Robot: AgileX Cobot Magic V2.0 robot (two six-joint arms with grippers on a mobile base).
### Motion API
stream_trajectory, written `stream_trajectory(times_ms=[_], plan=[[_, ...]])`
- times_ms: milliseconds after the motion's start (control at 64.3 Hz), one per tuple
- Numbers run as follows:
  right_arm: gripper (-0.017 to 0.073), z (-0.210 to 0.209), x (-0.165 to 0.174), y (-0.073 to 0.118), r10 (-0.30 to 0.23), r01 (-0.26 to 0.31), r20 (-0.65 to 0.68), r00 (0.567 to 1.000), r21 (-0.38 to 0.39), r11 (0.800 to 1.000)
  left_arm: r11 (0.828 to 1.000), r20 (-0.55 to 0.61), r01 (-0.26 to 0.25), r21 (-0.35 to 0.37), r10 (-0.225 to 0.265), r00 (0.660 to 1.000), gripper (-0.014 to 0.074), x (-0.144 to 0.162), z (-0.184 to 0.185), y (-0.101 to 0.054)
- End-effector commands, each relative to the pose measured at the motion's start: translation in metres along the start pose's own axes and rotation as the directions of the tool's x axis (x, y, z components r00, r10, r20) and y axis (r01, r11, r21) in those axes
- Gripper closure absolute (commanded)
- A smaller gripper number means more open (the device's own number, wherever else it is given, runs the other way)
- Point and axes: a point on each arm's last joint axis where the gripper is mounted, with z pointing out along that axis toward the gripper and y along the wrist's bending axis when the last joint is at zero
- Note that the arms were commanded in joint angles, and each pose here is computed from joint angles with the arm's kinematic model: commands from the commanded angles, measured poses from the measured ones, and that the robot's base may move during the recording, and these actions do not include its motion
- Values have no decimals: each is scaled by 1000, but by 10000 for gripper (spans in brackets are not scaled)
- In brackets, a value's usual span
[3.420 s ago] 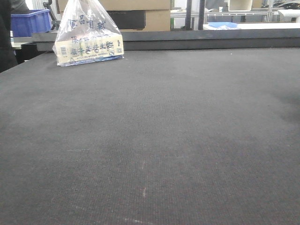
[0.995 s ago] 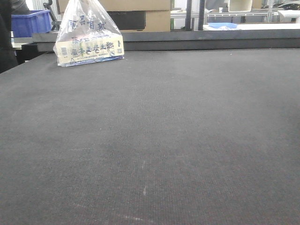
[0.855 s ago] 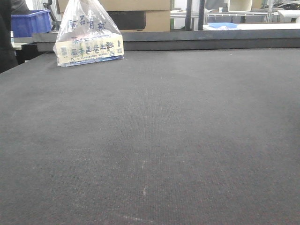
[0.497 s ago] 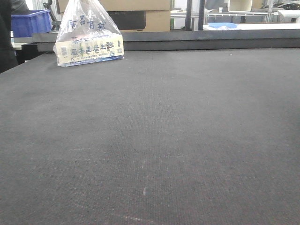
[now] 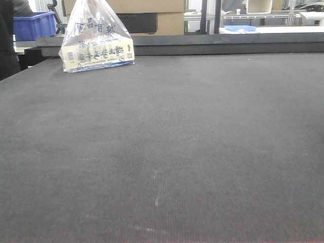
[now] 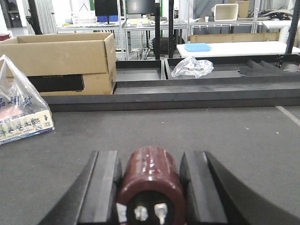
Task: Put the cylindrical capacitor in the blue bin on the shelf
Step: 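Lift both held capacitors up off the table, then drive the base away from the table holding both capacitors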
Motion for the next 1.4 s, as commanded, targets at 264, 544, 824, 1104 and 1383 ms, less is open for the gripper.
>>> stream_trajectory(times_ms=[264, 544, 824, 1104, 1383], plan=[[721, -2, -4, 0, -8, 8, 41, 999, 4, 1000, 1000, 37, 4, 10, -4, 999, 705, -4, -2, -1], [721, -2, -4, 0, -8, 8, 42, 999, 4, 1000, 1000, 37, 4, 10, -4, 999, 705, -4, -2, -1], [721, -2, -4, 0, -8, 8, 42, 999, 4, 1000, 1000, 38, 4, 6, -4, 999, 705, -4, -2, -1], [721, -2, -4, 0, -8, 8, 42, 999, 4, 1000, 1000, 38, 4, 6, -4, 999, 705, -4, -2, -1], [721, -2, -4, 0, -8, 8, 42, 999, 4, 1000, 1000, 38, 4, 6, -4, 999, 705, -4, -2, -1]])
